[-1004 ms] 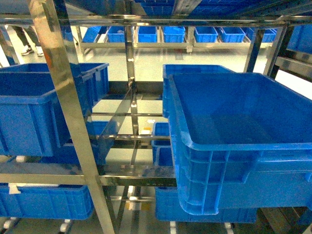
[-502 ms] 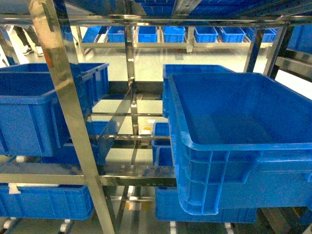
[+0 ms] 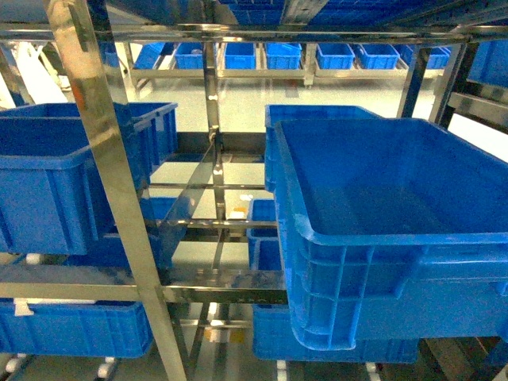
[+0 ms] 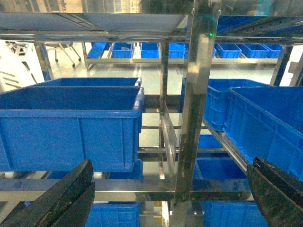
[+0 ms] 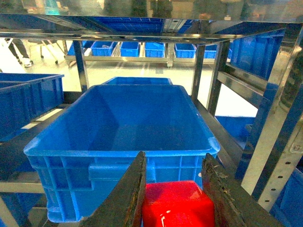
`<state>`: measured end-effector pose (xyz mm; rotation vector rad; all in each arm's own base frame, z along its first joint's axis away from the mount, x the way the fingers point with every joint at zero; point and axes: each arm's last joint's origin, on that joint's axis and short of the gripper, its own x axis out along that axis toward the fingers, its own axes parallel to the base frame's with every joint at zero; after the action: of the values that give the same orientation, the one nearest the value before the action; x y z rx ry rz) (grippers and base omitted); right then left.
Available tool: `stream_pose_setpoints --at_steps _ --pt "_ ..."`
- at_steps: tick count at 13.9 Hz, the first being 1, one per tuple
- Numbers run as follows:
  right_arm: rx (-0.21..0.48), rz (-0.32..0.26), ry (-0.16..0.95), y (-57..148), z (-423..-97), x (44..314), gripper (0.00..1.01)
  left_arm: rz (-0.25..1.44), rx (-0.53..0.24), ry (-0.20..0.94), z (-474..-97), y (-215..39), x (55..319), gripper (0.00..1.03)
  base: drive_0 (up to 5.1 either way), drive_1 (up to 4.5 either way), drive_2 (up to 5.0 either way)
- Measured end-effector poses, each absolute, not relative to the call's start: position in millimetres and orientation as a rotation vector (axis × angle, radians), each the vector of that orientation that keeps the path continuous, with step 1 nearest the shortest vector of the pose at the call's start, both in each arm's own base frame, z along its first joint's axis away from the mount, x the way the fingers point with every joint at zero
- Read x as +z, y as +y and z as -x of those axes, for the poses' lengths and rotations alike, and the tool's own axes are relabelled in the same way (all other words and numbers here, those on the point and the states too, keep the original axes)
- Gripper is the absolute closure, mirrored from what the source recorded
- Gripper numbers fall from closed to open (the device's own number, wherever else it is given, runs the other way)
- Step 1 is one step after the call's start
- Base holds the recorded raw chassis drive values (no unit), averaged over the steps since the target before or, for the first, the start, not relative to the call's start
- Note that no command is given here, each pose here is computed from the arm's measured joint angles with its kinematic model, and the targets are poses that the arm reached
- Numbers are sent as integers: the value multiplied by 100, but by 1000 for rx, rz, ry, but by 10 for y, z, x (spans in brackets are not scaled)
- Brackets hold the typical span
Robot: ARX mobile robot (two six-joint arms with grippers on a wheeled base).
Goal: Pick red block from blue box to shelf
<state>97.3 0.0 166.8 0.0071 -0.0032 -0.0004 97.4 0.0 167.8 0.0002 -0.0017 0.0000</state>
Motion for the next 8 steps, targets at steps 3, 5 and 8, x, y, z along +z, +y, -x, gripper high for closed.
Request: stream_pose_setpoints --at_steps 3,5,8 --pt "0 -7 -3 0 -973 1668 73 0 0 -2 -974 0 1678 5 0 0 0" --pt "0 -7 -3 0 -973 1668 73 0 0 -2 -974 0 1678 5 0 0 0" --pt "0 -7 -3 0 -973 1668 73 0 0 -2 -974 0 1678 5 0 0 0"
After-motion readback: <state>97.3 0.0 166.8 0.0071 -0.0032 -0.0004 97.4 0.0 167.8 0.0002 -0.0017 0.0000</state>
